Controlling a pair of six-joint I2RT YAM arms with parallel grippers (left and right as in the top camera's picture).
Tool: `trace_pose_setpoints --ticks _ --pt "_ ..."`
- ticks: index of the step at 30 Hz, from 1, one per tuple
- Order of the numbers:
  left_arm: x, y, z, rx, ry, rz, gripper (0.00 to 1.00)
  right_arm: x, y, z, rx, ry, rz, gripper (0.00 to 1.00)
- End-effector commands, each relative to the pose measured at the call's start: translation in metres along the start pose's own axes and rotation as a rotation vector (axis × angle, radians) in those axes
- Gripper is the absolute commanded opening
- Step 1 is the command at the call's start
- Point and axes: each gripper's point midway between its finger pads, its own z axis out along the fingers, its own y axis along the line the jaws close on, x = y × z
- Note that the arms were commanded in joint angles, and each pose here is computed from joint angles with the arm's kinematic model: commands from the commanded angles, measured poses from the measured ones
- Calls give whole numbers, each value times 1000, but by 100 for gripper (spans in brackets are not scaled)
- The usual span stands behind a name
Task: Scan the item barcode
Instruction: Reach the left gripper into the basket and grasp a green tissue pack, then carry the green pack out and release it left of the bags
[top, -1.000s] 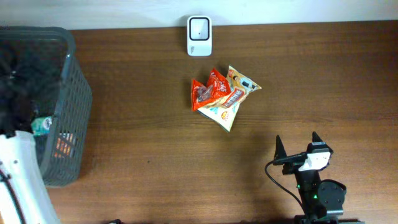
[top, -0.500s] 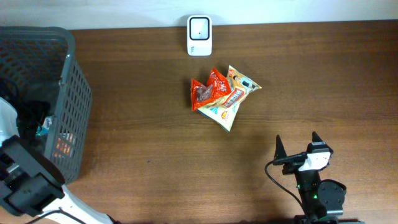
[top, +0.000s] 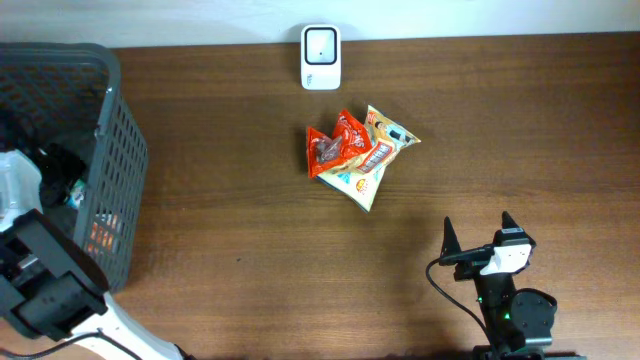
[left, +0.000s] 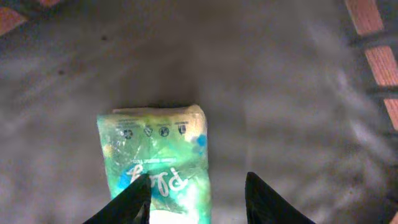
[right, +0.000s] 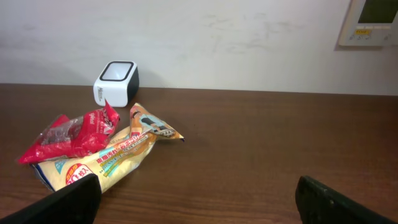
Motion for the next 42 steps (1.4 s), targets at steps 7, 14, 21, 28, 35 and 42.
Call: trace_pose_setpoints --ticks 7,14,21,28,35,42 --pt "30 21 31 -232 80 145 45 3 0 0 3 3 7 98" --pt "4 5 -9 -201 51 213 0 3 0 0 3 3 7 98" --pt "-55 -117 -274 424 -363 284 0 3 0 0 3 3 7 98" --pt "116 -270 -346 895 -143 691 0 3 0 0 3 3 7 98" --pt "242 -329 -188 254 -113 1008 0 3 0 0 3 3 7 98" --pt "331 -298 -32 6 268 1015 0 3 0 0 4 3 7 98"
